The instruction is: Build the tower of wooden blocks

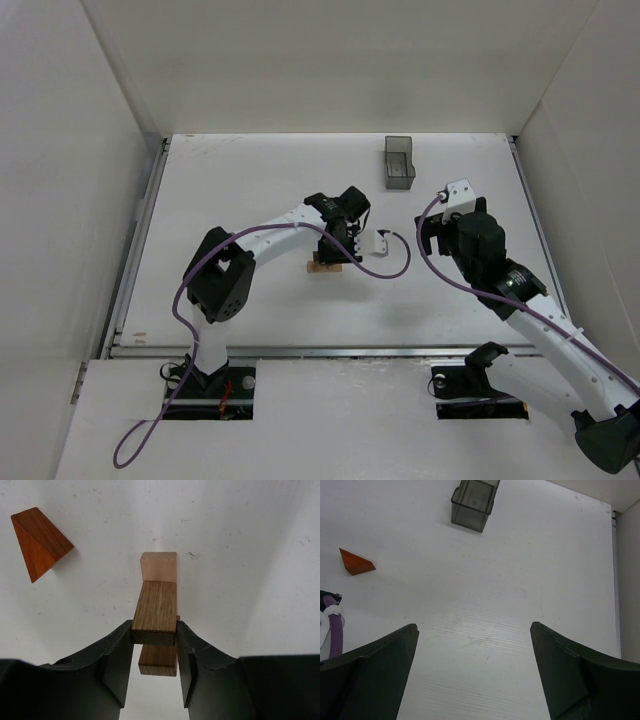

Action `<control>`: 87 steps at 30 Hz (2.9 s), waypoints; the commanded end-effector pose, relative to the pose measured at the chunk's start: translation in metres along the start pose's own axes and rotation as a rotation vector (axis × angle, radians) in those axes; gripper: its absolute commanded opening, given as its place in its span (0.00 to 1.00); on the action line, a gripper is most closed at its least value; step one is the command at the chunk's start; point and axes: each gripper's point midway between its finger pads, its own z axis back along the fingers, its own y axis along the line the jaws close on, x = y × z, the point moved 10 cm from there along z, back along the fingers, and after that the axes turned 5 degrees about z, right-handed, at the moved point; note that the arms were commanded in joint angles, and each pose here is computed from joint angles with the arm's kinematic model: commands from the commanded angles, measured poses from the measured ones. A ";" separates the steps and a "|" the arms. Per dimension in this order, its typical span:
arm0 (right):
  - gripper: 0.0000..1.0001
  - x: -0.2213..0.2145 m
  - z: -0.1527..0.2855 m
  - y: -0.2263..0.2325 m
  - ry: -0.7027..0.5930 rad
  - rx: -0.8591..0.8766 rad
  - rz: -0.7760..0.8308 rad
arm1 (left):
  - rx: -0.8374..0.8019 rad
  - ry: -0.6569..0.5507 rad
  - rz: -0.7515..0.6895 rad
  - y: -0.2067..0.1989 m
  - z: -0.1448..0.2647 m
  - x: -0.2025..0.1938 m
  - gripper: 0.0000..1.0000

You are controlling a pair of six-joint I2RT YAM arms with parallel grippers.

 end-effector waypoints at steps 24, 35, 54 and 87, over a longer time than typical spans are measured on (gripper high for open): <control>0.99 0.003 -0.003 0.000 -0.037 -0.007 -0.015 | -0.032 -0.008 0.053 -0.003 0.002 0.001 0.34; 0.99 0.003 -0.003 0.000 -0.037 -0.007 -0.015 | -0.045 -0.006 0.063 -0.005 0.002 0.000 0.34; 0.99 0.003 -0.003 0.001 -0.039 0.002 -0.015 | -0.004 -0.010 0.099 0.001 0.004 0.000 0.34; 0.99 0.003 -0.003 0.001 -0.039 0.002 -0.015 | -0.042 -0.041 0.069 0.001 0.008 0.005 0.34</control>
